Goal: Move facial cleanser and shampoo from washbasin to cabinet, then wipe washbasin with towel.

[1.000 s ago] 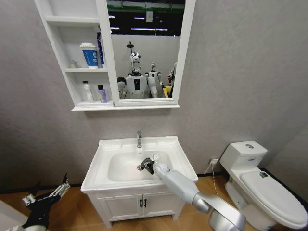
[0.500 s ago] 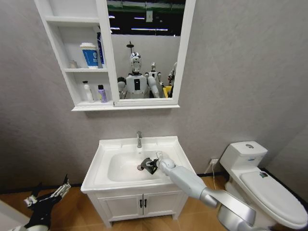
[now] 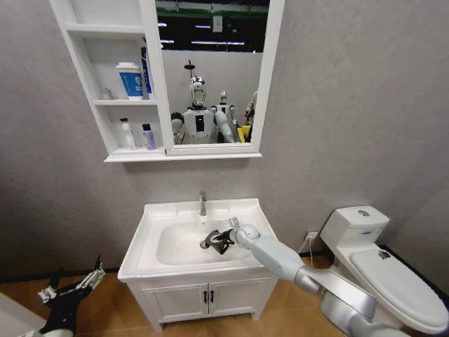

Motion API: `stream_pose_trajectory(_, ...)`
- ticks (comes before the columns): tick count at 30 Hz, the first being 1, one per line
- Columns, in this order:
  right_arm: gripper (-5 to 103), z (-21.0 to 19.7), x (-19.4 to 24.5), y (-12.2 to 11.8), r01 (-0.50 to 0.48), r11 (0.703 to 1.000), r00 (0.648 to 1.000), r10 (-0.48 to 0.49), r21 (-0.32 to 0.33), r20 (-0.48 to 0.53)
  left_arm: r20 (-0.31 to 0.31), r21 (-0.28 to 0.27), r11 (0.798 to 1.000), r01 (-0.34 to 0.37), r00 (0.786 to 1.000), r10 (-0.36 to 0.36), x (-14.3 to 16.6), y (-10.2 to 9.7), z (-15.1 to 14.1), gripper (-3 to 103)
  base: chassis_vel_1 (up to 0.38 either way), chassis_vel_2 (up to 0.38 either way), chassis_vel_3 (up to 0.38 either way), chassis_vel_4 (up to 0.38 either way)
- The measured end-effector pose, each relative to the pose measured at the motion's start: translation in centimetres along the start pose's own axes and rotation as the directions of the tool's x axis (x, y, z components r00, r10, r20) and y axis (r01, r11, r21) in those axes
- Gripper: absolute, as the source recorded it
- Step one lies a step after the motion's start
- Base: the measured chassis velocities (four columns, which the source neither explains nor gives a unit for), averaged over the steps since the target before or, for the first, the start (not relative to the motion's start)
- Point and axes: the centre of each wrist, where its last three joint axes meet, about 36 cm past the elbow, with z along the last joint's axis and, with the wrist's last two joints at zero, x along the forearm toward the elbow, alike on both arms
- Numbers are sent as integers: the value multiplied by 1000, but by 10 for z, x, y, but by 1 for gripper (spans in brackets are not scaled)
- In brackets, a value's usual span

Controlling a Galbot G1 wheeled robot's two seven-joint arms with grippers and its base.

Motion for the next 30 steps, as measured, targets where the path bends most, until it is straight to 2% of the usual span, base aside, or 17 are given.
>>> stream_pose_trajectory(5,100,-3,-4,-6,14,999,999,-12,50,-35,-4,3,1000,2,1000,-2,-1,0,2,96,0,0,0,0)
stream_pose_trajectory(6,100,4,-4,-7,32,997,998,-27,77,-60,-4,4,1000,4,1000,-4,-1,0,4,96,0,0,0,0)
stream_pose_trajectory(19,100,19,-19,-15,-33,988,993,49,149,-103,-3,14,1000,7,1000,-7,-3,-1,7,96,0,0,0,0)
stream_pose_trajectory(30,100,25,-31,-16,-51,979,991,75,199,-114,0,11,1000,12,1000,-12,-4,2,7,96,0,0,0,0)
